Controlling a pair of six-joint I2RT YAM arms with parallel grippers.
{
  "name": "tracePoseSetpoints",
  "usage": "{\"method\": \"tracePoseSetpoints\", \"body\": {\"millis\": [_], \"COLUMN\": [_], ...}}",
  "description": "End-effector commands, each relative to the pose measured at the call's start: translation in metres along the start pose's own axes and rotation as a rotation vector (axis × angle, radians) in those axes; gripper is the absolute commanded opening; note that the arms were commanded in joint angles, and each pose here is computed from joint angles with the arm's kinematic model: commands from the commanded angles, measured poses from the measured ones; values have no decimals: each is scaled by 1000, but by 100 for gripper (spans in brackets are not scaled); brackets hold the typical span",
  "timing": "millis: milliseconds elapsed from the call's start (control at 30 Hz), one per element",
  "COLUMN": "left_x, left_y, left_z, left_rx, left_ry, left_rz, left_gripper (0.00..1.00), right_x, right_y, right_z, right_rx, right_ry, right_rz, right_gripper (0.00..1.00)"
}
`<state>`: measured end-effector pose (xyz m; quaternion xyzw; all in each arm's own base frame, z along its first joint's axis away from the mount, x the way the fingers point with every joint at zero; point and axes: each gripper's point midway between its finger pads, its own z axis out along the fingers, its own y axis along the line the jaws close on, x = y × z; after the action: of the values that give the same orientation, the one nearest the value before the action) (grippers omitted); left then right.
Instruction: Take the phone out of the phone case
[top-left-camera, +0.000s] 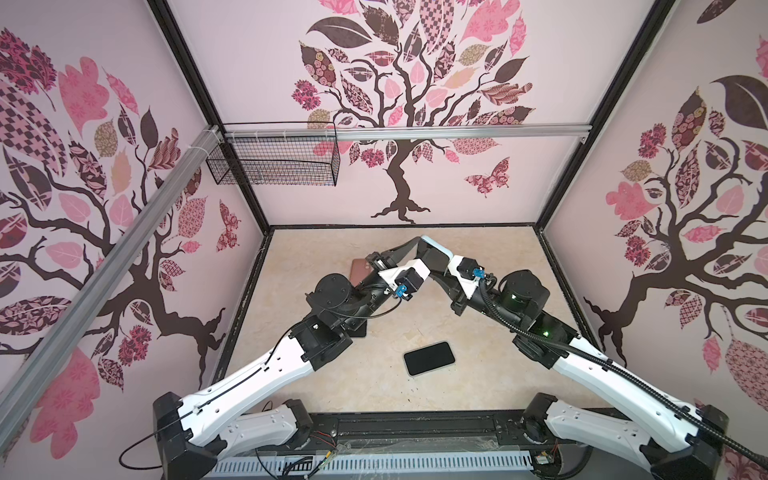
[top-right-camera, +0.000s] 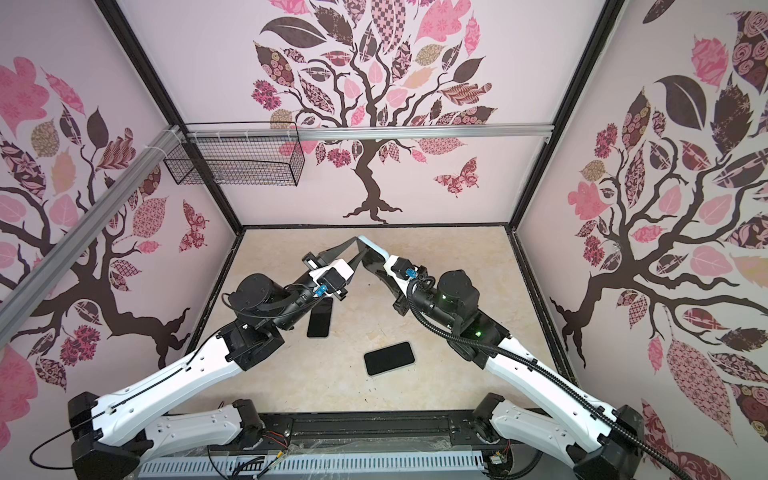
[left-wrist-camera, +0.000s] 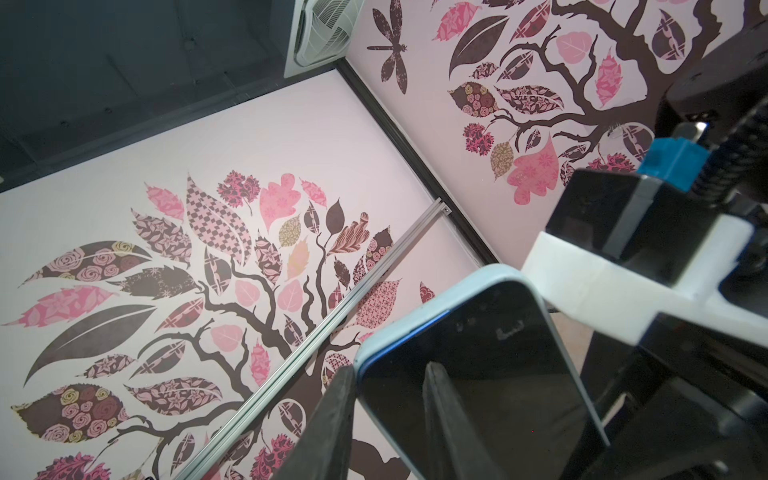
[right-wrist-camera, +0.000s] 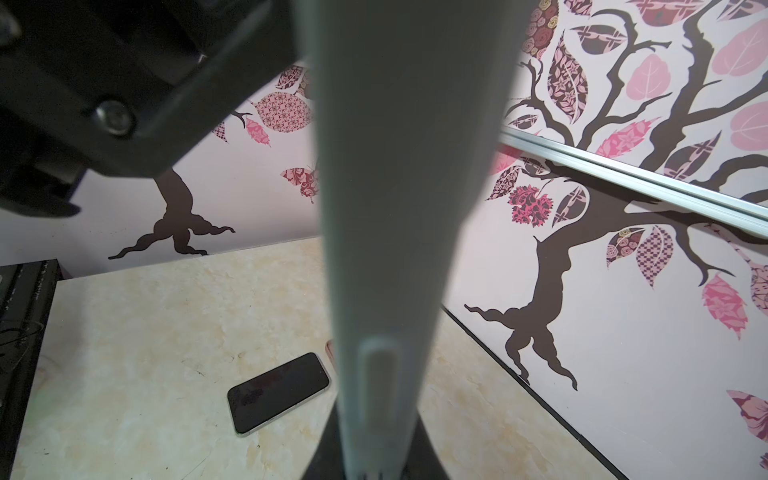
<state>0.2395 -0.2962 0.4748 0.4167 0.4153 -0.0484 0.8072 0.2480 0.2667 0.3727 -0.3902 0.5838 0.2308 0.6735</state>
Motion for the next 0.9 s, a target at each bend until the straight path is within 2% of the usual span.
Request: {"method": "tracePoseSetpoints", "body": {"millis": [0,867], "left_x": [9,27], "left_y": [-11,-33], "left_z": [6,8], "left_rx": [52,132], "left_ry": [44,101], "left_rz": [-17,-31], "left_gripper": [30,31], "right_x": [-57,-61], "right_y": [20,45], "right_z": [-17,-27], "right_rx": [-99,-191], "right_ry": [-207,-253], "right_rz": [-126,-274], "right_gripper": [0,0]}}
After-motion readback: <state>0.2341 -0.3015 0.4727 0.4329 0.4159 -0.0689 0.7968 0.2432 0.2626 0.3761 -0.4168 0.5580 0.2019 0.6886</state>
